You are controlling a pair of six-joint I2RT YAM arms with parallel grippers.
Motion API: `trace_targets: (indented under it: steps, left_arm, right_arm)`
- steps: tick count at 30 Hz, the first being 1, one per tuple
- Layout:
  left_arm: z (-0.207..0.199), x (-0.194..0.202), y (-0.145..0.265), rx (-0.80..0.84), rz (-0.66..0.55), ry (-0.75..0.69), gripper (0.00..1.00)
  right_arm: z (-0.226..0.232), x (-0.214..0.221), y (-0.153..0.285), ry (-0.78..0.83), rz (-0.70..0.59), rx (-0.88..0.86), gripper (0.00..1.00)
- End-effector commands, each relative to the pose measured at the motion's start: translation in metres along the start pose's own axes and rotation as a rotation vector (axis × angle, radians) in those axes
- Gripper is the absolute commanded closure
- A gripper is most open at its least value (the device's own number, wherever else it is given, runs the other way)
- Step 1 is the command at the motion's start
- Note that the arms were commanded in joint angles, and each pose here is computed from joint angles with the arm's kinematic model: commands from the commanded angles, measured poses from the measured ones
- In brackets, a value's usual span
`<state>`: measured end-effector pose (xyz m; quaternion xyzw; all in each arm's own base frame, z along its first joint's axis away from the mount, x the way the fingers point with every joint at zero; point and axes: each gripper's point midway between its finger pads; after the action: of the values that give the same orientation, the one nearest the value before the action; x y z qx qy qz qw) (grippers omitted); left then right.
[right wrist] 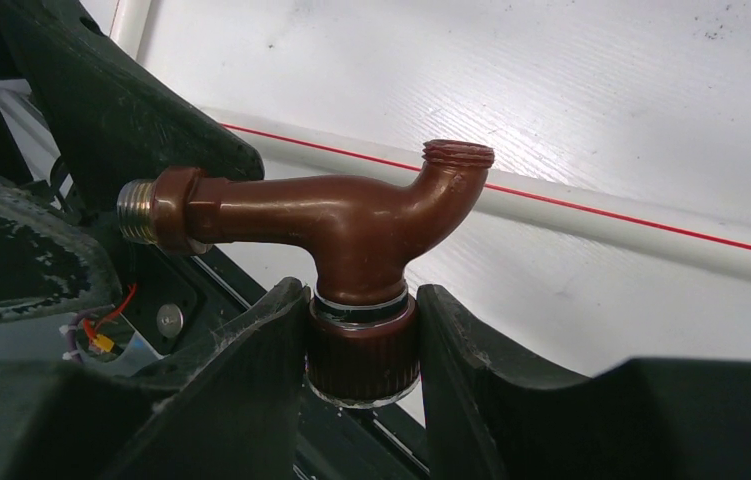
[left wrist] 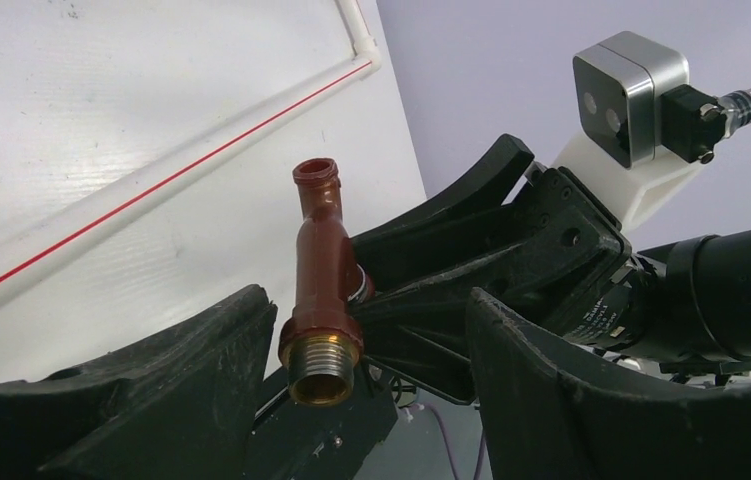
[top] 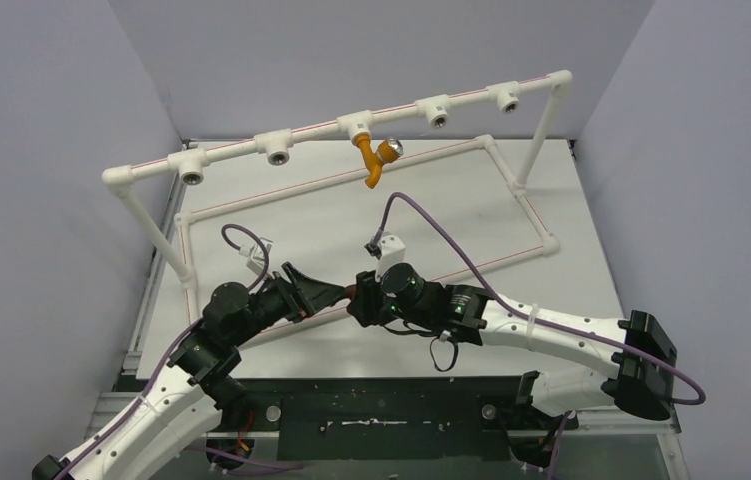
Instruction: Install the water faucets
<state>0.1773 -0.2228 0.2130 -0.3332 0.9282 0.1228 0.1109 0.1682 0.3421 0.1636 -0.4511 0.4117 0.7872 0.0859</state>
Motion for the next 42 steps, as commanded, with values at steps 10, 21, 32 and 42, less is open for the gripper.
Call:
trace_targets:
  steps: [10,21,32,42]
  left_arm:
    - [-0.019,0.000,-0.005,0.087,0.013,0.003,0.45]
    - [-0.017,0.003,-0.006,0.081,0.033,0.027,1.00]
    - [-0.022,0.002,-0.003,0.091,0.034,0.026,1.00]
    - [-0.037,-0.012,0.010,0.153,0.092,0.026,1.00]
  right_arm:
    - [0.021,-0.054,0.009,-0.054,-0.164,-0.039,1.00]
    - [0.022,-0.045,0.010,-0.049,-0.152,-0.044,1.00]
    - [0.022,-0.042,0.036,0.030,-0.197,-0.119,0.12]
    - [0.045,-0.043,0.082,0.396,-0.287,-0.351,0.00]
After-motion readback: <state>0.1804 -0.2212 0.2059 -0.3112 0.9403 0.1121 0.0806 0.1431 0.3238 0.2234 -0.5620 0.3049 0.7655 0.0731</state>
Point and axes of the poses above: each gripper's point midway between its finger pads, its own y axis back along the fingers, its own z axis along the line the jaws close on, x = y × z, and after that the axes turned 9 degrees about y, right-handed
